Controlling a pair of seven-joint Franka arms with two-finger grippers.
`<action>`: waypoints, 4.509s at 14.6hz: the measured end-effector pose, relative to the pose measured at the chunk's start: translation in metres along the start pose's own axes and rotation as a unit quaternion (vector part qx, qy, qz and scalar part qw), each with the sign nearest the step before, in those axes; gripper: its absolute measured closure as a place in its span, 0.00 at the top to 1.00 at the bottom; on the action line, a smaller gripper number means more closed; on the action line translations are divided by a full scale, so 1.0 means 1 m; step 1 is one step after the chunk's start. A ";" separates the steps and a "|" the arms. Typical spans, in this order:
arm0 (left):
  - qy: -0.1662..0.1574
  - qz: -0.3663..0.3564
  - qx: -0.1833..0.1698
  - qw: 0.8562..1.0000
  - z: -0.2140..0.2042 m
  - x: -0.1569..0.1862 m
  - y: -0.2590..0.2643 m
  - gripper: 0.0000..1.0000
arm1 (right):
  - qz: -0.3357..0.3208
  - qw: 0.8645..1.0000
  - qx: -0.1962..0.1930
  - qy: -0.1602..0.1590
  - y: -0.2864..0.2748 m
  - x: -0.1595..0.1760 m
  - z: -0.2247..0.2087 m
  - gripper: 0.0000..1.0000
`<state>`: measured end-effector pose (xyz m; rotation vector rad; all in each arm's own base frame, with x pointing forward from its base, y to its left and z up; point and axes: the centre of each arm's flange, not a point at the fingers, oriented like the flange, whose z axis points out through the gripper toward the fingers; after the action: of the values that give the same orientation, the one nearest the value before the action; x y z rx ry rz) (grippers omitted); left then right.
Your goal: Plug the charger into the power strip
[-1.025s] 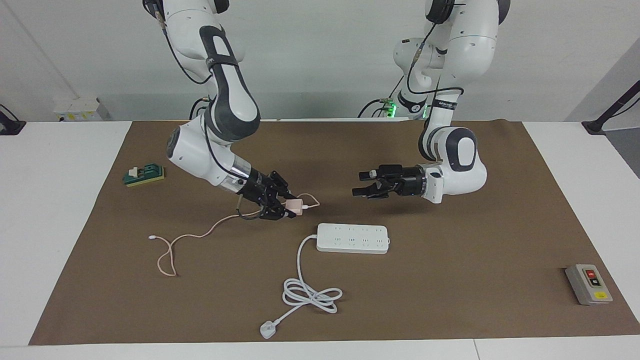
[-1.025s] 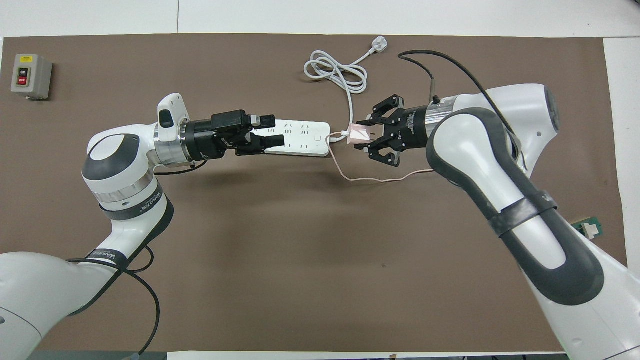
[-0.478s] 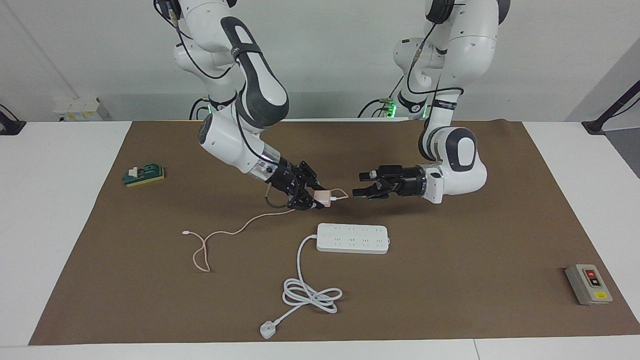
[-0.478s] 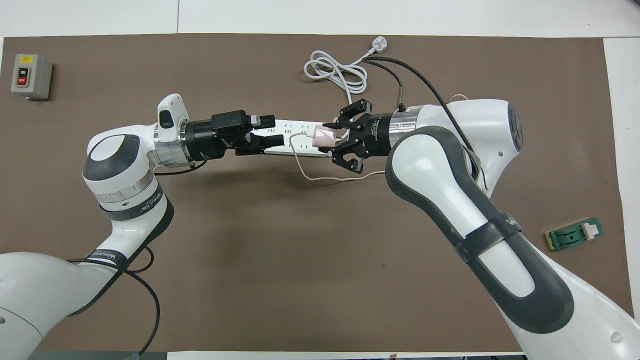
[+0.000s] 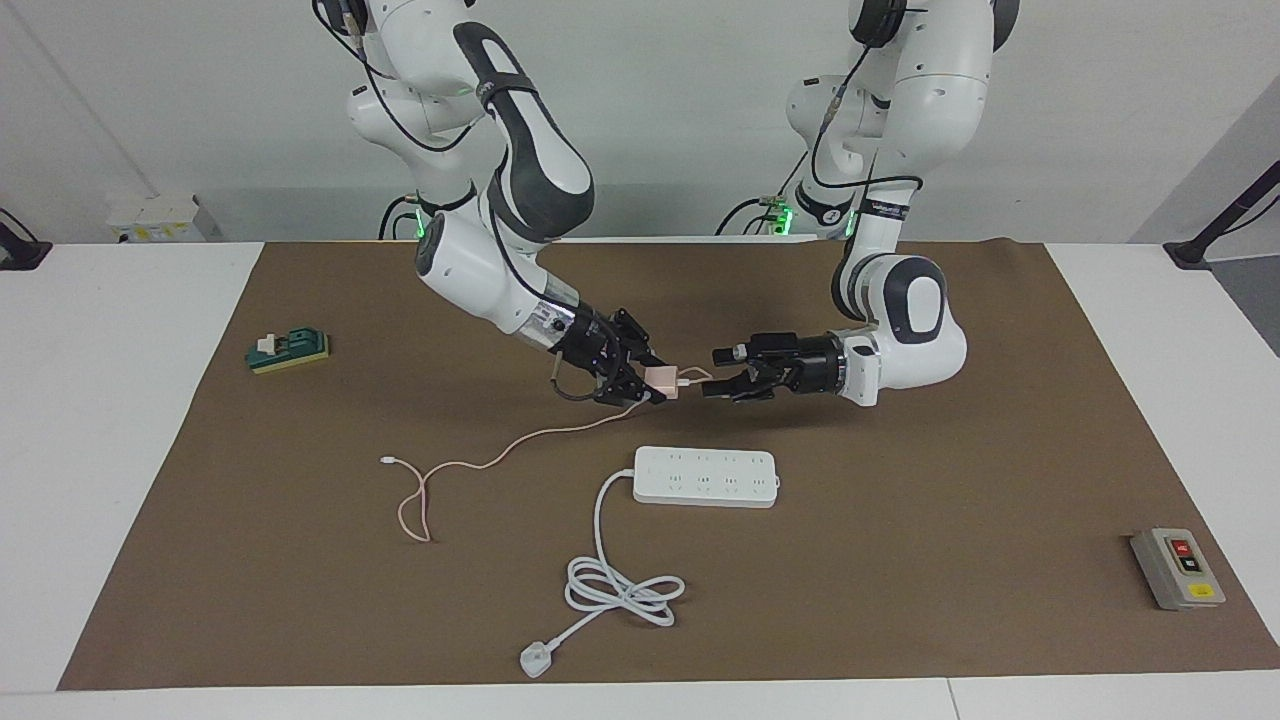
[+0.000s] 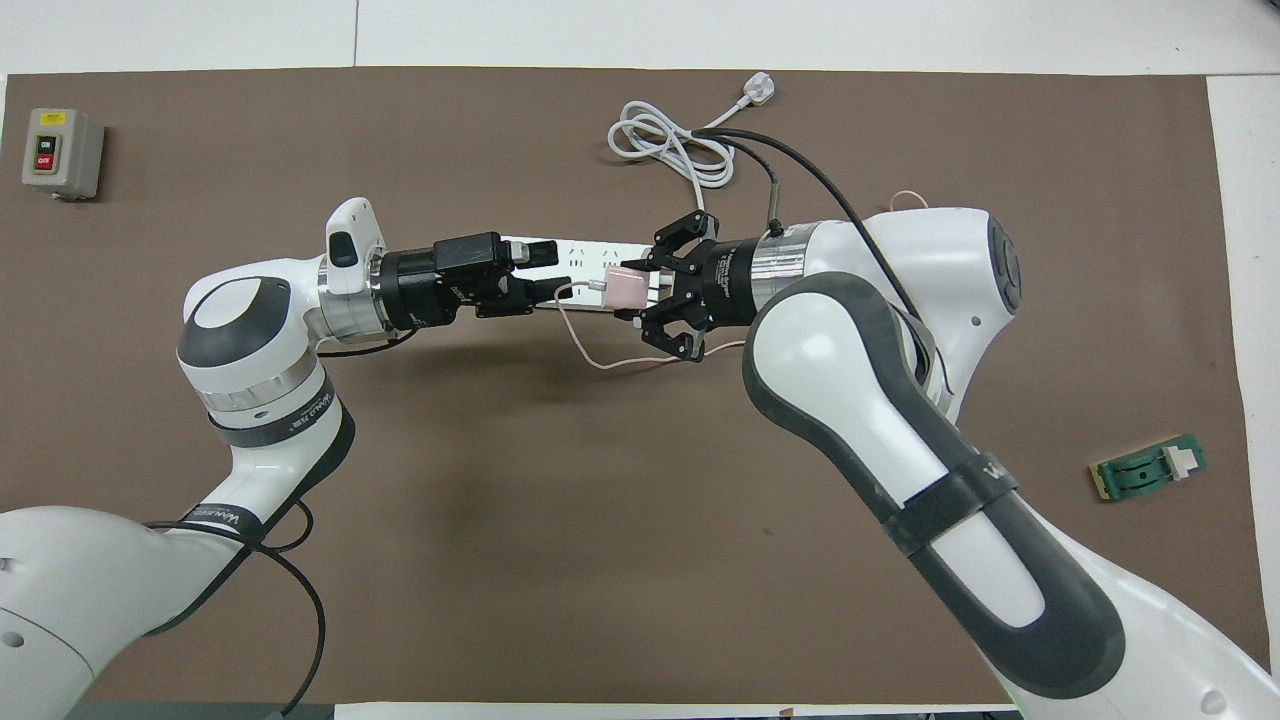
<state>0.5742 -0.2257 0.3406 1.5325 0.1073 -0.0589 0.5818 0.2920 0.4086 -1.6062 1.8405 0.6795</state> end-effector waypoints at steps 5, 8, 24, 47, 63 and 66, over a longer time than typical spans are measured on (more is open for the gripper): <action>0.001 0.000 0.000 1.000 0.000 0.000 0.000 1.00 | 0.008 0.999 0.004 0.041 0.004 -0.009 -0.006 0.47; 0.001 0.000 0.000 1.000 0.000 0.000 0.000 1.00 | 0.010 0.999 0.012 0.049 0.002 -0.013 -0.016 0.47; 0.006 0.017 0.014 1.000 0.007 -0.001 -0.003 1.00 | 0.009 0.999 0.013 0.051 0.002 -0.012 -0.017 0.47; 0.007 0.032 0.037 0.999 0.053 -0.018 -0.012 0.98 | 0.010 0.998 0.007 0.057 0.011 -0.023 -0.009 0.47; 0.009 0.041 0.039 0.998 0.050 -0.018 -0.015 0.33 | 0.015 0.998 0.010 0.056 0.010 -0.024 -0.011 0.47; 0.009 0.041 0.038 0.998 0.050 -0.018 -0.016 0.33 | 0.015 0.998 0.010 0.056 0.011 -0.025 -0.011 0.47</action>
<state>0.5562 -0.2767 0.3288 1.6124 0.0562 0.0156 0.5723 0.3025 0.4339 -1.6377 1.9483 0.5929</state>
